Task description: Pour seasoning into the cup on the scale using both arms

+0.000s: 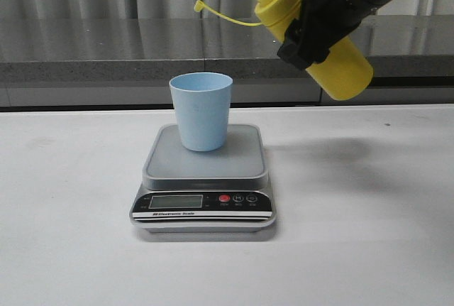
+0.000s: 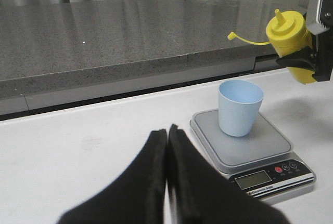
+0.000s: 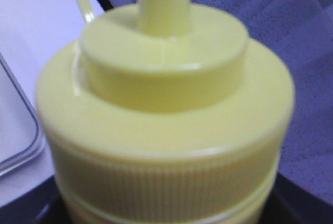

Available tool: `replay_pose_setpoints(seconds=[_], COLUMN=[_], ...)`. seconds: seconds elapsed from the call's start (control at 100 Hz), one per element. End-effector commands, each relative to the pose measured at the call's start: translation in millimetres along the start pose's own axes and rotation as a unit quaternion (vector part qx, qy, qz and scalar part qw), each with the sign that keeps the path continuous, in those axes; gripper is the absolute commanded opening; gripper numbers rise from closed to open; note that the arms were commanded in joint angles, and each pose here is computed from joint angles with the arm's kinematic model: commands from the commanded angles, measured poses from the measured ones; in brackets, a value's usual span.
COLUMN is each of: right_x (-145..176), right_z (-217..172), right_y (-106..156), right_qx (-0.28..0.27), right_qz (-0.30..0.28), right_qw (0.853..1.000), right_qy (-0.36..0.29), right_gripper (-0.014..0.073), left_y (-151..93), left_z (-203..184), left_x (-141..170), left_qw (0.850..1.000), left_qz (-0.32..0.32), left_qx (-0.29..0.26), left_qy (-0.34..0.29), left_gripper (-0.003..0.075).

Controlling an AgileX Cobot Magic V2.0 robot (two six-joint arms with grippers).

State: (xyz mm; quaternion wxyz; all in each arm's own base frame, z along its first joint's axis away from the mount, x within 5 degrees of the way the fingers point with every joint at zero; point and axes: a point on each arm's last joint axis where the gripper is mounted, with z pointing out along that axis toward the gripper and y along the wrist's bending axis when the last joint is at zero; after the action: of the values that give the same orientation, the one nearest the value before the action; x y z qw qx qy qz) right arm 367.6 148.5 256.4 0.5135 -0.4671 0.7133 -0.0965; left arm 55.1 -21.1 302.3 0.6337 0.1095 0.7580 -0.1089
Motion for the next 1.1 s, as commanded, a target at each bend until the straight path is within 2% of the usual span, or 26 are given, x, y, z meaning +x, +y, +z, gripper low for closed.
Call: replay_pose_setpoints(seconds=[0.0, 0.26, 0.5, 0.69, 0.91, 1.09], right_x=[-26, -26, -33, -39, -49, -48], right_z=[-13, -8, -7, -2, -1, -1], right_y=[-18, -20, -13, -4, 1, 1], right_qx=[0.031, 0.046, 0.075, 0.103, 0.114, 0.112], right_qz=[-0.05, -0.157, -0.192, -0.254, -0.337, -0.353], right_qw=[0.998, 0.986, 0.977, 0.959, 0.933, 0.927], right_qy=[-0.036, 0.027, 0.051, 0.07, 0.053, 0.055], right_gripper=[-0.0059, -0.0059, -0.0059, -0.0059, -0.0059, -0.0059], left_y=[1, 1, 1, 1, 1, 1], left_z=[-2, -2, -2, -2, -2, -2], left_x=[-14, -14, -14, -14, -14, -14], left_qw=[0.999, 0.999, 0.999, 0.999, 0.999, 0.999], left_qz=[-0.009, -0.009, -0.009, -0.009, -0.009, -0.009], left_qx=[-0.005, -0.005, -0.005, -0.005, -0.005, -0.005], left_qy=[-0.041, -0.041, -0.041, -0.041, -0.041, -0.041], left_gripper=[-0.002, -0.002, -0.002, -0.002, -0.002, -0.002])
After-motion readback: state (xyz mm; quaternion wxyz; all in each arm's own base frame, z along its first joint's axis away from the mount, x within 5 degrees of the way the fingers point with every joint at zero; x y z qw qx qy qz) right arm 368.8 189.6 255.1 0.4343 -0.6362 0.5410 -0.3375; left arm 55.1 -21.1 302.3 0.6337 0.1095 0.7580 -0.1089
